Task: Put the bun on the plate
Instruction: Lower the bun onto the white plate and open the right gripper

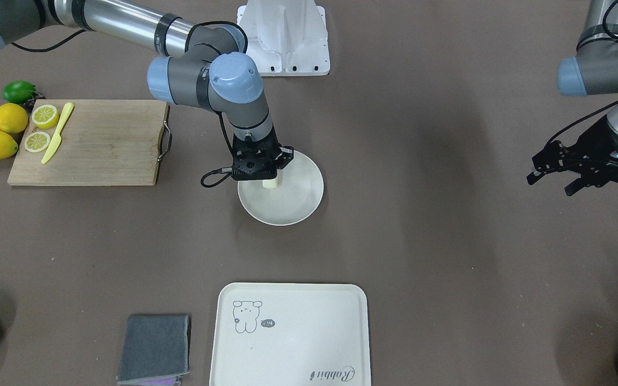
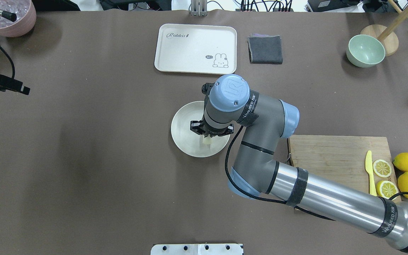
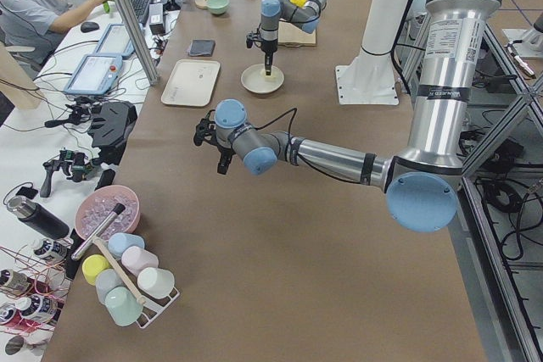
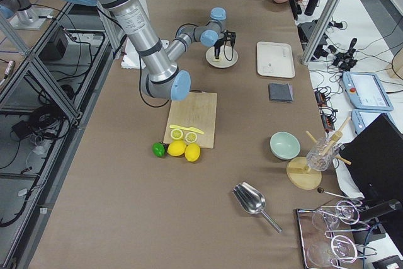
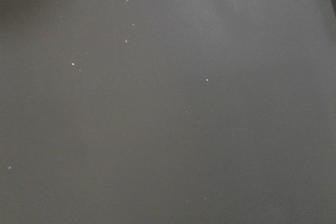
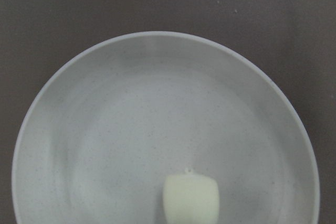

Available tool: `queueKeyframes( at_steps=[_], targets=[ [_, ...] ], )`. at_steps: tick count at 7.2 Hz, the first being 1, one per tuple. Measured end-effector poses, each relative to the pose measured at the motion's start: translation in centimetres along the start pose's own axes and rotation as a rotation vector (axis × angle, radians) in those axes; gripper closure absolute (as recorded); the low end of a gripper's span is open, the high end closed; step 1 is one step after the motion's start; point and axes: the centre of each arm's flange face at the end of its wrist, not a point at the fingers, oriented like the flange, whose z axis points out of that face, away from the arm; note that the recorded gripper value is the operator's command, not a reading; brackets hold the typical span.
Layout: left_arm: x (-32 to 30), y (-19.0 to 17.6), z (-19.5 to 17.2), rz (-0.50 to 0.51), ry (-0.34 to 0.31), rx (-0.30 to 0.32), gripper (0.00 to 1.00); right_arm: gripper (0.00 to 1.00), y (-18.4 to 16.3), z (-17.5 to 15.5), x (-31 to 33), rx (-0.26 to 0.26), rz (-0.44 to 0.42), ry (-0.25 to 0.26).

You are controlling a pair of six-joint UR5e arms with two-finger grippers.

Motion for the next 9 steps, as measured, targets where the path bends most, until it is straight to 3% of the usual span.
queueKeyframes(
  at_steps=[2, 6, 7, 9],
  targets=[
    [-1.1, 0.1, -0.3, -0.003, -0.011, 0.004, 0.03, 0.01, 0.4, 0.7, -0.1, 0.012, 0.004, 0.005],
    [-1.8, -0.1, -0.7, -0.015, -0.022, 0.003, 0.06, 0.0, -0.1, -0.3, 0.2, 0.034, 0.002, -0.004],
    [-2.9, -0.4, -1.7, -0.011, -0.04, 0.006, 0.06, 0.0, -1.8, -2.6, 2.5, 0.029, 0.019, -0.023],
    [-7.2, -1.4, -5.1, 0.032, -0.114, -0.021, 0.06, 0.0, -6.8, -7.8, 14.7, 0.0, -0.012, -0.031]
  ],
)
